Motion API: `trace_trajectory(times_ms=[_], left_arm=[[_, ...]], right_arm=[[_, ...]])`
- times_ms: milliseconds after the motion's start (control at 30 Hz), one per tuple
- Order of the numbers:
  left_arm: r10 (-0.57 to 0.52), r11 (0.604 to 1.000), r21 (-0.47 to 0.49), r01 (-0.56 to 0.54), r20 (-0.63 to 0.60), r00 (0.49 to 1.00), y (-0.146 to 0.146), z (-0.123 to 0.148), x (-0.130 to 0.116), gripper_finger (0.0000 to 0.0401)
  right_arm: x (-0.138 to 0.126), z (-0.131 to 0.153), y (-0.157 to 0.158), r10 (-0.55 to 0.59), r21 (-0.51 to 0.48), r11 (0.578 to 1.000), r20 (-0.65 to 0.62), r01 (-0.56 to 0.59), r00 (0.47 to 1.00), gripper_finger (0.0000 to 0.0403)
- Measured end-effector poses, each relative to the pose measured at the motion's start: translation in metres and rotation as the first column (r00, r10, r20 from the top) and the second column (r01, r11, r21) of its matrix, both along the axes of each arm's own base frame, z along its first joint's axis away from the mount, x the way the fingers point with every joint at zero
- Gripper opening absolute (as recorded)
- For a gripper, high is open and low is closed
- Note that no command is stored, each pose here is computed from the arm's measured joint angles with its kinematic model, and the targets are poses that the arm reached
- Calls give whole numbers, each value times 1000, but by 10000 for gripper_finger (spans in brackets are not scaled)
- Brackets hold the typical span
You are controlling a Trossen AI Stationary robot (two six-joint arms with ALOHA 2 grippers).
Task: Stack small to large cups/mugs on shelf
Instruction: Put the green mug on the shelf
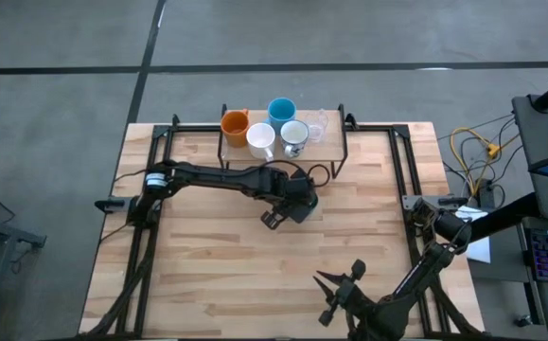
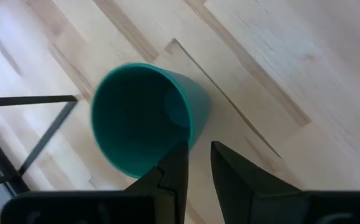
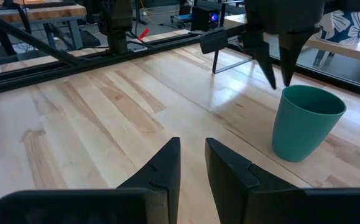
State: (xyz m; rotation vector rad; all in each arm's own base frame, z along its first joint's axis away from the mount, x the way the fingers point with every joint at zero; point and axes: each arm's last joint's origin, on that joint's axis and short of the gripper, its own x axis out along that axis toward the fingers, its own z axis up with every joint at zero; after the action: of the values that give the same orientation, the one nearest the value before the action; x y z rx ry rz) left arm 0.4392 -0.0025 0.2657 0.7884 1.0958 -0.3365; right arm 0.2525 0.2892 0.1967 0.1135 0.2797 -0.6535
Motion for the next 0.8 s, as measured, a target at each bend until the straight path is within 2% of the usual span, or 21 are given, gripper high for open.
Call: trace_trajectory(times_ms=[233,533,800], left_arm=[[-1,1000,2,1,-43,999,0,-13,-3,54],[-9,1000,29,8,9,1000,0,-3,1,54],[-21,999,33,21,9,1000,-2,-5,1,54]], right_arm=[[0,0,0,0,0,1000,0,0,1000,68],[0,0,0,0,0,1000,0,0,1000,68],[0,0,0,0,-3,1000,-2,0,1000,68]])
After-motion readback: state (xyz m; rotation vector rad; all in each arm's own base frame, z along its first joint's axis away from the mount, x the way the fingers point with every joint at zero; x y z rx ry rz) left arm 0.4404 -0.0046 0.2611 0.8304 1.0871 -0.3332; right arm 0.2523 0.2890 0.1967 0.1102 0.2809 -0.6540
